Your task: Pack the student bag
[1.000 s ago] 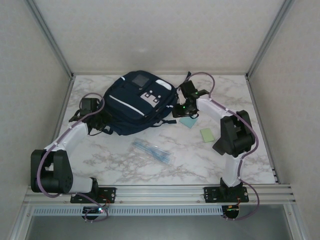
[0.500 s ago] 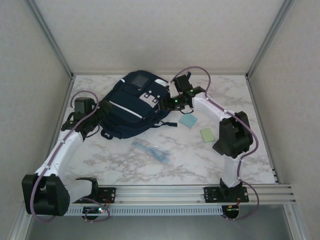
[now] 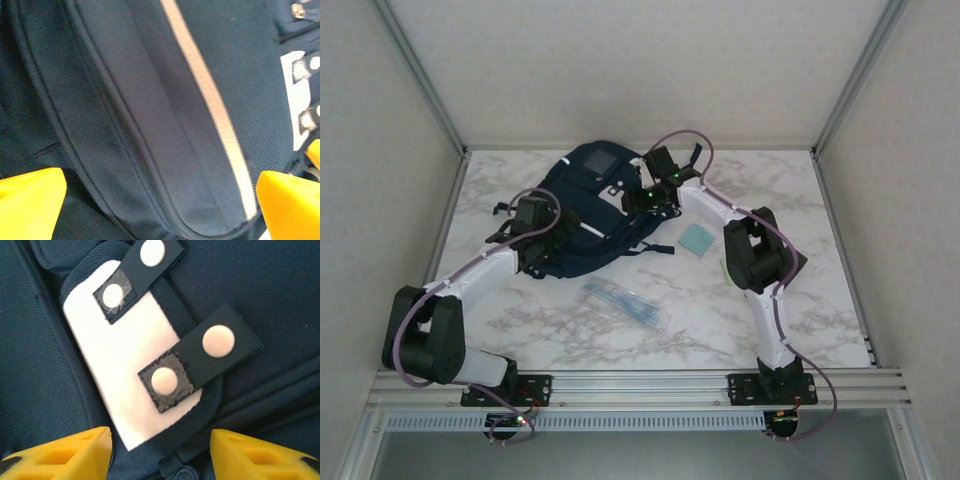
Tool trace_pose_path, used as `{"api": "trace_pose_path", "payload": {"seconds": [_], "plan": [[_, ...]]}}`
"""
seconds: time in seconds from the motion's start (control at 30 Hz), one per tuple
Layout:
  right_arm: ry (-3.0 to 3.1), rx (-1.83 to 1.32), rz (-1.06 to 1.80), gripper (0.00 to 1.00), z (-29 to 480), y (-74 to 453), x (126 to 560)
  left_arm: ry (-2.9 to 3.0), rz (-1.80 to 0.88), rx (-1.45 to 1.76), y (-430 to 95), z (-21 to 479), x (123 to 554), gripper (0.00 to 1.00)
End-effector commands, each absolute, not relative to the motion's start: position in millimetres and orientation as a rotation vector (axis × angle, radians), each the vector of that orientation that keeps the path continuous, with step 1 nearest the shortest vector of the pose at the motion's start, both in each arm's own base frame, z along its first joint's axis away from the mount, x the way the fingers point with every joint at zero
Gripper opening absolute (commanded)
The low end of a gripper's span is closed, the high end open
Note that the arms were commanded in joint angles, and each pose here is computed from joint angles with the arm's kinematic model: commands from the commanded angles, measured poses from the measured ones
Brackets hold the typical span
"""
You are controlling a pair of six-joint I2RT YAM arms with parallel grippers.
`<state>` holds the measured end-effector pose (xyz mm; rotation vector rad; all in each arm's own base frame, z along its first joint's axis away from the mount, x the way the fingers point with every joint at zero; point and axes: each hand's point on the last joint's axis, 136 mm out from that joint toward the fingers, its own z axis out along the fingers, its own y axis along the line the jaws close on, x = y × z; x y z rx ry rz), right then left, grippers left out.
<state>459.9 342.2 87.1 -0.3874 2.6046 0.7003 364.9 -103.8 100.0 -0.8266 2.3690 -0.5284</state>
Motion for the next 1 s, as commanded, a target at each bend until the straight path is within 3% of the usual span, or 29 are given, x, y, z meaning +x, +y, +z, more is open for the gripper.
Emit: {"api": "trace_pose_path", "payload": {"seconds": [0.0,0.13,0.27,0.67,0.97], "plan": [[2.658,-0.368,0.679,0.57,63.7,344.4,459.3,2.397,-0.446,-0.867,-94.7,71.6,364.0,0.97],[2.693,-0.398,0.729,0.59,51.3,352.2,438.8,2.437,-0.412,-0.873,-92.0,51.3,366.5,0.97],[2.696,-0.44,0.987,0.58,61.3,377.2,397.9,2.437,-0.432,-0.868,-96.2,44.2,380.6,0.97],[2.551,-0.538,1.391,0.44,122.9,417.7,325.1,2.408,-0.417,-0.838,-96.0,53.5,414.0,0.97],[2.58,-0.43,1.033,0.47,130.1,364.0,348.4,2.463,-0.363,-0.687,-84.9,87.7,410.2,0.96]]}}
